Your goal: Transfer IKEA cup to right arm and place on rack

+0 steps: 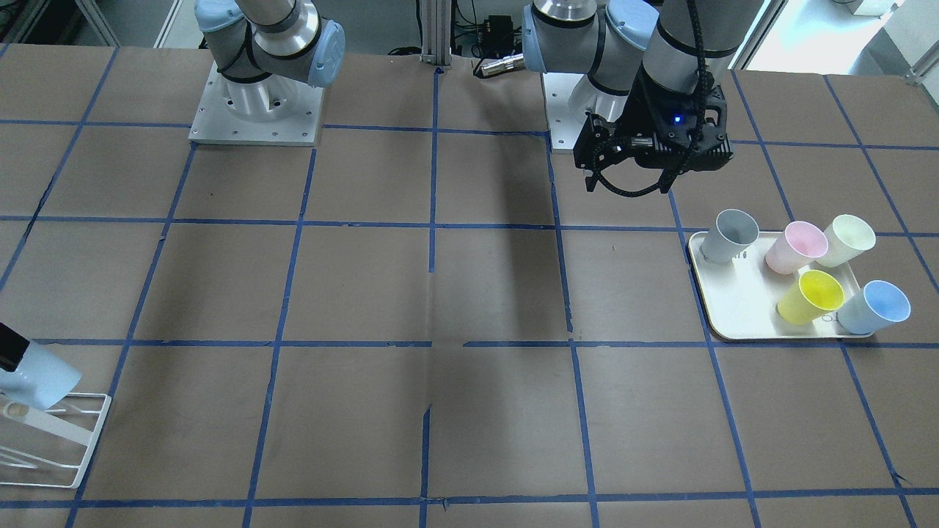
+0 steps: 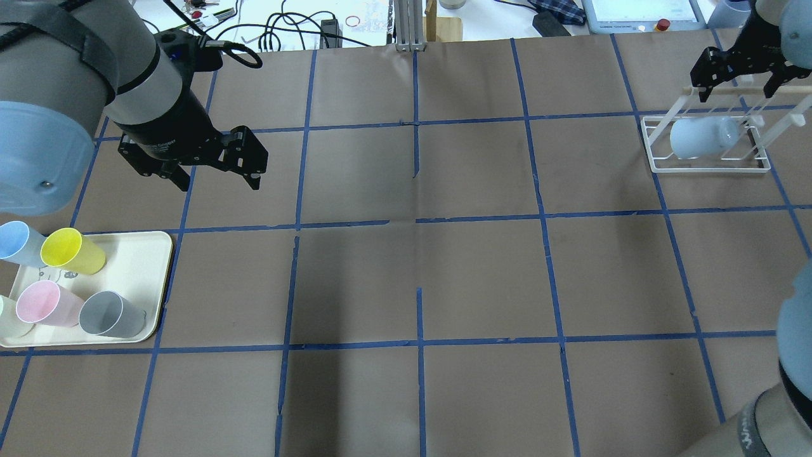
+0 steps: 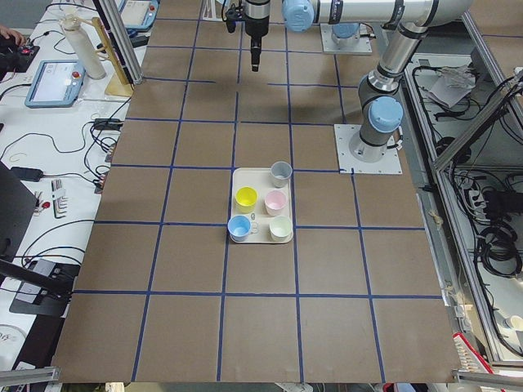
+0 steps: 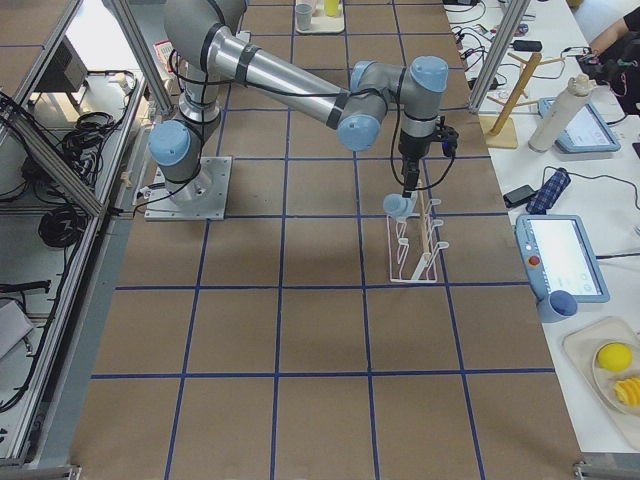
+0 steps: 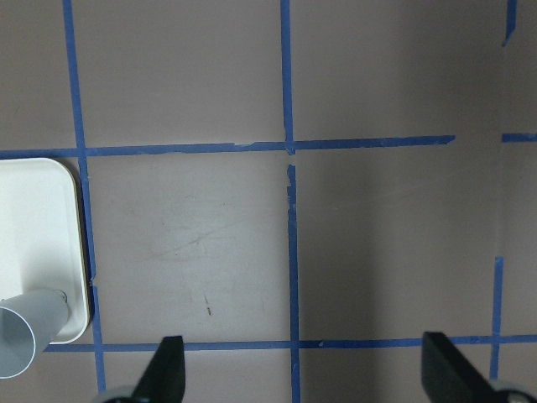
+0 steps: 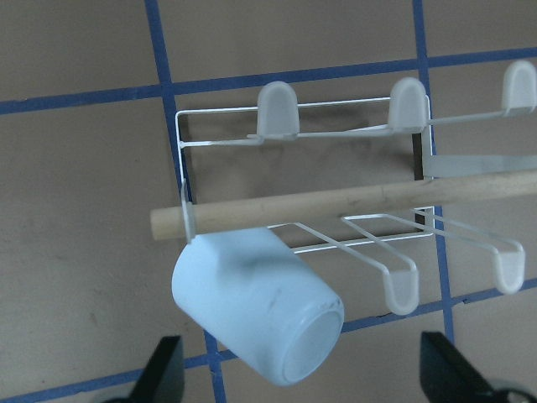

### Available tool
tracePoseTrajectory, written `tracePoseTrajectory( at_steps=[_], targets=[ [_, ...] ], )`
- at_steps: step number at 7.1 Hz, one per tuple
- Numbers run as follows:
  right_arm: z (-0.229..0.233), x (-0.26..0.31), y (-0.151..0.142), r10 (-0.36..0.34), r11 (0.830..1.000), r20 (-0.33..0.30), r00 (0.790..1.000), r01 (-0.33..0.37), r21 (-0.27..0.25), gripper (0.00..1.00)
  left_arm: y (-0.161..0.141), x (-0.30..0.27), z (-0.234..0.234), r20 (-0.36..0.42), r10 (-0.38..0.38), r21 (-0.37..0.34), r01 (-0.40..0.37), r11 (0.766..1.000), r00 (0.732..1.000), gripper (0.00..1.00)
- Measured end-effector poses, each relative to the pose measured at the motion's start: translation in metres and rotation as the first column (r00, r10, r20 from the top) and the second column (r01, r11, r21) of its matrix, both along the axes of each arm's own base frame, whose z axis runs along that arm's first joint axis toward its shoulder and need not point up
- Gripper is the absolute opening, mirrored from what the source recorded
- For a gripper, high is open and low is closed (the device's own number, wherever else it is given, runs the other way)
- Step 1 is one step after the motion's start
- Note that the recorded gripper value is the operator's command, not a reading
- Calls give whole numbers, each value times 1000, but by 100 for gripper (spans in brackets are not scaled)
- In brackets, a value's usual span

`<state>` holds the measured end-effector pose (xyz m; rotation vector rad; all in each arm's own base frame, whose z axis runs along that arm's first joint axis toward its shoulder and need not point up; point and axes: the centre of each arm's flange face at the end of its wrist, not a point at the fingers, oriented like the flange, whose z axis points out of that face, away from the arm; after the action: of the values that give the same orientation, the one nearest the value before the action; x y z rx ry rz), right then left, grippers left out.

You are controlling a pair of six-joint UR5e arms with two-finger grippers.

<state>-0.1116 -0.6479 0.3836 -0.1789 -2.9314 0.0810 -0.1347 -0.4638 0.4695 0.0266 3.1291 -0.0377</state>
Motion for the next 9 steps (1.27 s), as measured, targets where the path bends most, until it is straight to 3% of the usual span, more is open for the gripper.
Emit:
tracePoseTrajectory(
  at_steps=[2,5,6,9],
  targets=[
    [40,47,22,-10,1000,9,1000,10,7,100,0,0,0,-1,1,-1,-1,1000,1000,100],
    [94,168,77,7,999,35,999,-9,53,100,1,0,1,-1,2,-4,-2,1000,1000,100],
    [104,200,95,20,997,69,997,-25,70,100,1,1,1,-1,3,-4,-3,1000,1000,100],
    [115,234,132,-51,991,165,985,30,127,100,-2,7,3,-4,18,-6,-18,1000,1000,100]
  ],
)
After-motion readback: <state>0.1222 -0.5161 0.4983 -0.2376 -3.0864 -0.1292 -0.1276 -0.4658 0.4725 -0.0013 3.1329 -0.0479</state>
